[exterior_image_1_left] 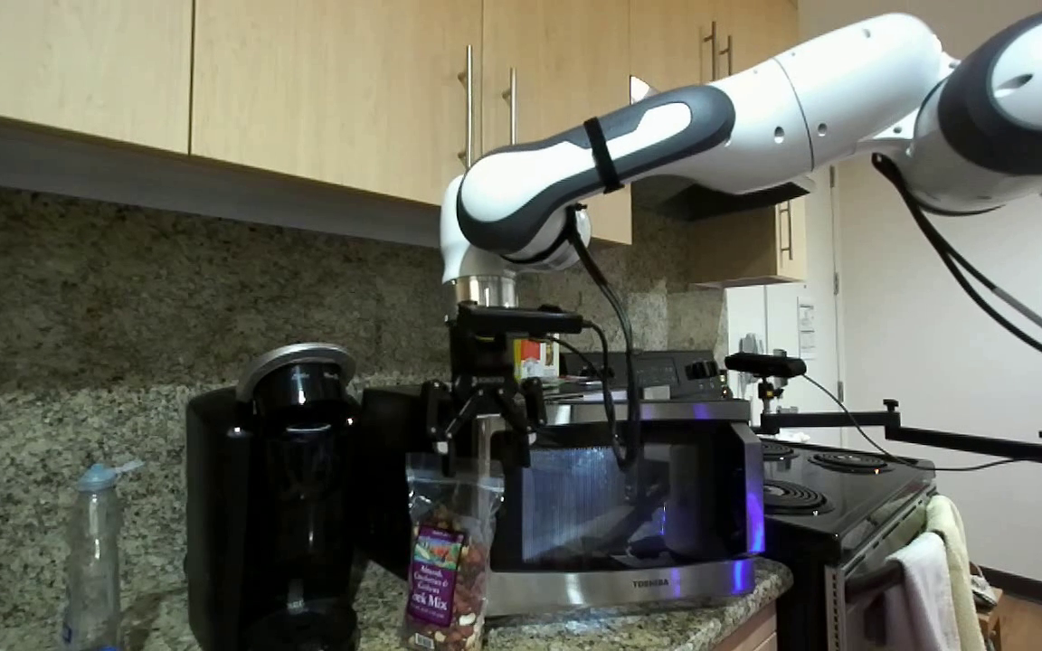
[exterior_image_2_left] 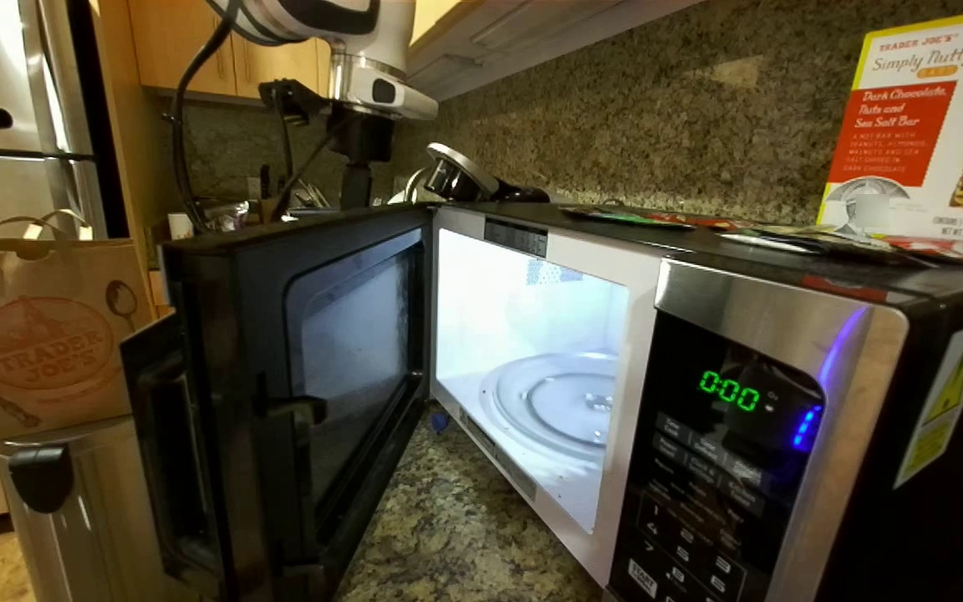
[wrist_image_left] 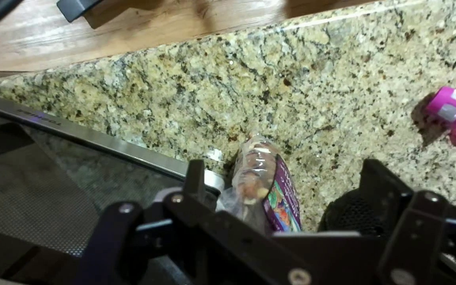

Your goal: Pick up the packet on the countertop

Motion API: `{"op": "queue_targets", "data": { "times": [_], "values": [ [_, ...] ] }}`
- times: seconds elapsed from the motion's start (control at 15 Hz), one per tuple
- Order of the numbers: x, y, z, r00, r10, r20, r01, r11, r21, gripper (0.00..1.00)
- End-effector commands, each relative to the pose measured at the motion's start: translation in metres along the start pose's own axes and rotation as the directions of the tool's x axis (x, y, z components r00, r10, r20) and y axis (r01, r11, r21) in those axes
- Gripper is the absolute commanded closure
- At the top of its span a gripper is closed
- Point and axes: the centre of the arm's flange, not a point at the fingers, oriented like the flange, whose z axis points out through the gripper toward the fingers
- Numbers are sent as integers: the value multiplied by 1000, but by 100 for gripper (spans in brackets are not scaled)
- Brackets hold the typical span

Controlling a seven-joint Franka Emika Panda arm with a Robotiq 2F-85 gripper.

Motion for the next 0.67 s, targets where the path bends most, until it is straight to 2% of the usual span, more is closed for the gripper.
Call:
{"op": "queue_targets", "data": {
  "times": [0.0, 0.27, 0.47, 0.6],
  "values": [
    [21, -13, 6, 995, 103, 0, -103, 995, -14, 0],
    [27, -11, 16, 982, 191, -5, -191, 981, -17, 0],
    [29, -11, 21, 976, 219, -7, -219, 975, -22, 0],
    [29, -10, 26, 980, 197, -17, -198, 979, -39, 0]
  ]
}}
